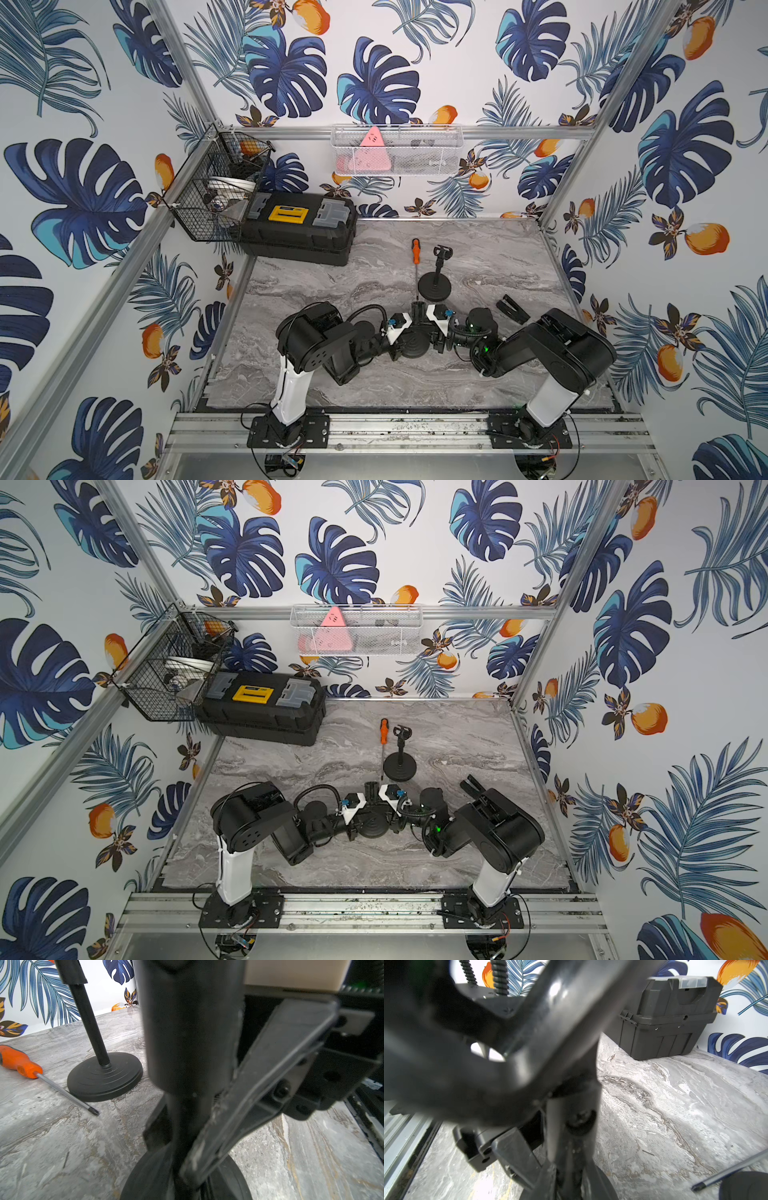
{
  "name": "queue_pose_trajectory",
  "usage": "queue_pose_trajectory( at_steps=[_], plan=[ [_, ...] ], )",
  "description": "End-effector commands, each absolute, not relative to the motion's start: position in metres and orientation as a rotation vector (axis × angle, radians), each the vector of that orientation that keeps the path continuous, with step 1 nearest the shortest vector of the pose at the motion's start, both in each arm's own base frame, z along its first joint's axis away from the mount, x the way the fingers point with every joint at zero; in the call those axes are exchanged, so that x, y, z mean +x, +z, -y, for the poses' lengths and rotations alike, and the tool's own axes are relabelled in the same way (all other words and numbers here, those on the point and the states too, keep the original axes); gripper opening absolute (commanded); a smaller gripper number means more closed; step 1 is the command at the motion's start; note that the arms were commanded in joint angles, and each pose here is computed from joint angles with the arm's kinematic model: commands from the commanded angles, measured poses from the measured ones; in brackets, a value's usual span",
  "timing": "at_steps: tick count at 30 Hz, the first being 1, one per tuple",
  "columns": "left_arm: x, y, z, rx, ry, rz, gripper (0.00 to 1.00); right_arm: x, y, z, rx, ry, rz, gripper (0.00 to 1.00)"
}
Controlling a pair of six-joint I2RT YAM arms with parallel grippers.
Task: Assemble a microphone stand
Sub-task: Screw the microphone stand pole into the microphone stand base.
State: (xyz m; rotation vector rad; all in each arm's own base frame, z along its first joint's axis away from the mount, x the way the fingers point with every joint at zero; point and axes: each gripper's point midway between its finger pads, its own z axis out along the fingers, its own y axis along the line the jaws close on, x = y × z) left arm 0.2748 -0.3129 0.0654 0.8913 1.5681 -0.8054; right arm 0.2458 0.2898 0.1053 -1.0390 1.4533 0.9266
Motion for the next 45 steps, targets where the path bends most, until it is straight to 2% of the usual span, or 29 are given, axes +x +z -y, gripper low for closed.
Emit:
queue_pose_trajectory(
  at_steps=[1,3,15,20,27,31,32,34,37,40,45],
  plan=[
    [0.276,0.070,0.312,0.887,-0.791,-1.550,0.35,0.243,0.111,-0.290,-0.974,0.962,-1.439,0.00],
    [0.276,0.072,0.312,0.885,-0.792,-1.547,0.37,0.249,0.104,-0.287,-0.927,0.939,-1.484,0.00],
    [0.276,0.074,0.311,0.879,-0.792,-1.542,0.37,0.254,0.066,-0.280,-0.715,0.549,-1.667,0.00],
    [0.277,0.076,0.310,0.870,-0.785,-1.542,0.31,0.252,0.072,-0.273,-0.618,0.408,-1.667,0.00],
    [0.276,0.073,0.310,0.872,-0.787,-1.549,0.28,0.247,0.075,-0.279,-0.623,0.375,-1.665,0.00],
    [0.277,0.070,0.310,0.872,-0.784,-1.556,0.20,0.243,0.079,-0.283,-0.650,0.399,-1.652,0.00],
    [0.276,0.070,0.310,0.875,-0.789,-1.557,0.18,0.242,0.080,-0.284,-0.661,0.397,-1.653,0.07],
    [0.276,0.067,0.311,0.879,-0.790,-1.562,0.15,0.241,0.085,-0.284,-0.674,0.402,-1.656,0.39],
    [0.277,0.059,0.311,0.887,-0.788,-1.578,0.14,0.237,0.096,-0.284,-0.705,0.408,-1.660,0.58],
    [0.277,0.058,0.312,0.891,-0.788,-1.578,0.15,0.231,0.104,-0.282,-0.744,0.434,-1.671,0.65],
    [0.276,0.063,0.311,0.889,-0.785,-1.566,0.15,0.218,0.111,-0.271,-0.853,0.594,-1.687,0.62]
  ],
)
